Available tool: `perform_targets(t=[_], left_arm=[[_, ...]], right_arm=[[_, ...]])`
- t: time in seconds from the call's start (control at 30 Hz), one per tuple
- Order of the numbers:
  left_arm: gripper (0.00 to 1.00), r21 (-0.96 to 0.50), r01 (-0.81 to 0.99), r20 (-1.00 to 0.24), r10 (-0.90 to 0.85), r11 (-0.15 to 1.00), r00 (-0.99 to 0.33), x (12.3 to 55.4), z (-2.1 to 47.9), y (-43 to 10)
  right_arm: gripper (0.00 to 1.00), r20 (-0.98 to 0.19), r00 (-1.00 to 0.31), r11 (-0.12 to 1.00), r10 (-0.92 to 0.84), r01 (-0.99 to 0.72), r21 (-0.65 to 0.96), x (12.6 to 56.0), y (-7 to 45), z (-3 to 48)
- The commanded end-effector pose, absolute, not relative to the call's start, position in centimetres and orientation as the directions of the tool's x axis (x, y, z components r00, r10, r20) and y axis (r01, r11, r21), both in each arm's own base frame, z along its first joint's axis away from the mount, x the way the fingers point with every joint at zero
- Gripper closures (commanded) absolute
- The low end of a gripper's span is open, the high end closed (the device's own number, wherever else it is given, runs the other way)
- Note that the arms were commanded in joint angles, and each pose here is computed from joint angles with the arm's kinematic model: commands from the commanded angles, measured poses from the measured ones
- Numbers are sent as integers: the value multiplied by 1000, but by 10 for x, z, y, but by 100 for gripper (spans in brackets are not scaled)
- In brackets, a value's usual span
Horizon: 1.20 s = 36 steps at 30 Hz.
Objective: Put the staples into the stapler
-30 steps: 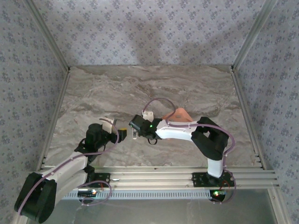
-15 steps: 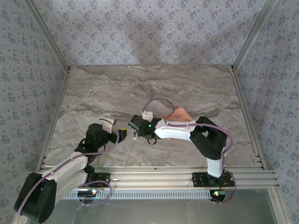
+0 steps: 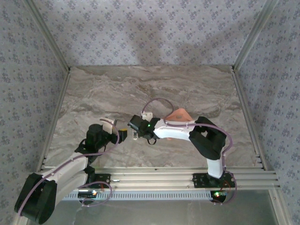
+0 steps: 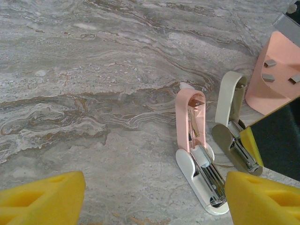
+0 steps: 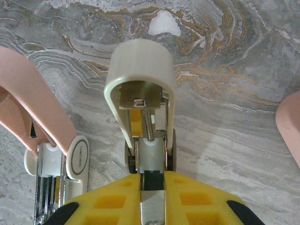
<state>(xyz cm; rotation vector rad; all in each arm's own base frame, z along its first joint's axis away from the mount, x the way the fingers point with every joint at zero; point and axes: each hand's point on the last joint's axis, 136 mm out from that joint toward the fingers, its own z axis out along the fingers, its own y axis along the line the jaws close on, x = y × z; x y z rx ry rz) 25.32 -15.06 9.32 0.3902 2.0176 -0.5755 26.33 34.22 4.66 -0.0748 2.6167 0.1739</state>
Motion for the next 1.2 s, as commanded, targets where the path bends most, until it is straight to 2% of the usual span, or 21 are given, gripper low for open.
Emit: perform_targets(t=[0.0,0.73,1.17], left_arm=[[22,-216,503,-895,36,837,-444,259,106,-153],[22,-216,503,-895,37,837,-446,260,105,-153],[22,-218,506,-895,36,834,-445,259,106,-154]], right_arm=[[83,-448,-892,993,-58,-96,63,253,339,35],[83,-403,-912,994,-72,-98,43,247,337,30],[71,-453,-887,991,-90,-126,50,255,345,44]])
